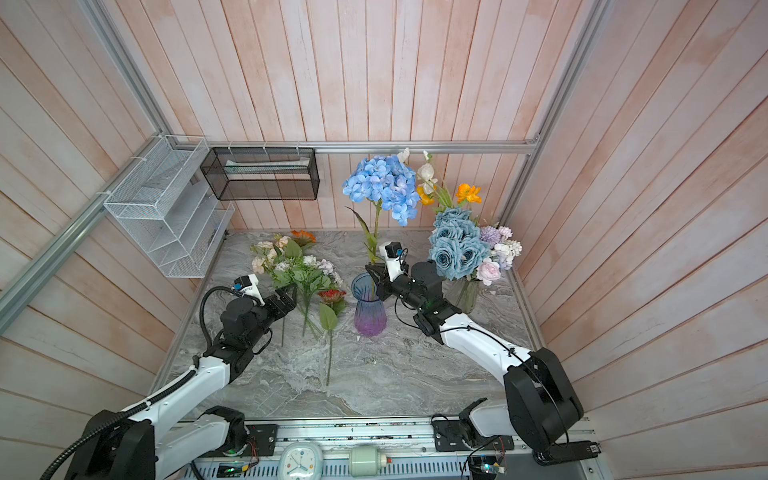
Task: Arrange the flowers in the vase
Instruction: 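Lower the hydrangea into the blue-purple vase with right gripper while left lowers, then grasp the white flower bunch stems with the left gripper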
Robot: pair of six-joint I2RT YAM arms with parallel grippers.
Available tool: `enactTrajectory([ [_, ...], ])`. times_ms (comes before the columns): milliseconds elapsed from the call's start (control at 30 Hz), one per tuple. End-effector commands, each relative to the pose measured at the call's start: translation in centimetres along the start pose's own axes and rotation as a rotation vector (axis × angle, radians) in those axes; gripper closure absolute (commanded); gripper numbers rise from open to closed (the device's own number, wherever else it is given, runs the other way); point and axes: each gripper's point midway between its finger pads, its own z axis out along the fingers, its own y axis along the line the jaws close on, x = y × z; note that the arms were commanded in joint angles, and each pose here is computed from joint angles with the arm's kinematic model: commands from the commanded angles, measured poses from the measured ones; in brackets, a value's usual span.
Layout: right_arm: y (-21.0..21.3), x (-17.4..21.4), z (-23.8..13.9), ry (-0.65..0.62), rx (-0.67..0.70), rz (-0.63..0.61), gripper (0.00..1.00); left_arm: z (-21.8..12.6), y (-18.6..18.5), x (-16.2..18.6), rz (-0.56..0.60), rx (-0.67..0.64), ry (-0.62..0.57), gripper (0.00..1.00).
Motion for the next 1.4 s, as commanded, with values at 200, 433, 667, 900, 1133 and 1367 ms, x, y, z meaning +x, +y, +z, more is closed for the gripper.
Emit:
enactTrajectory([
  [200,-0.7,1.2,-0.4,0.032,0.043,0.012,0.71,-1.1,1.8,-2.8,0.041,-0.124,-0.084,0.0],
  [433,-0.4,1.0,-1.9,0.064,0.061,0.038,0.58,-2.9,4.6,-4.7,-0.036,-0.179,-0.121,0.0],
  [667,0.1,-0.1,-4.5,0.061,0.09,0.024,0.47,-3.2,6.7,-3.5,-0.132,-0.184,-0.085,0.01],
  [900,1.4,-0.8,-7.1,0.065,0.07,0.024,0.46,-1.8,4.7,-1.2,-0.114,-0.051,0.054,0.21],
  [1133,5.3,-3.2,-9.6,-0.049,-0.112,0.078,0.46,-0.4,3.8,3.7,-0.019,-0.046,0.24,0.28],
  [1367,7.2,-4.2,-9.3,-0.106,-0.222,0.14,0.46,1.0,4.3,7.8,0.04,-0.089,0.365,0.48],
])
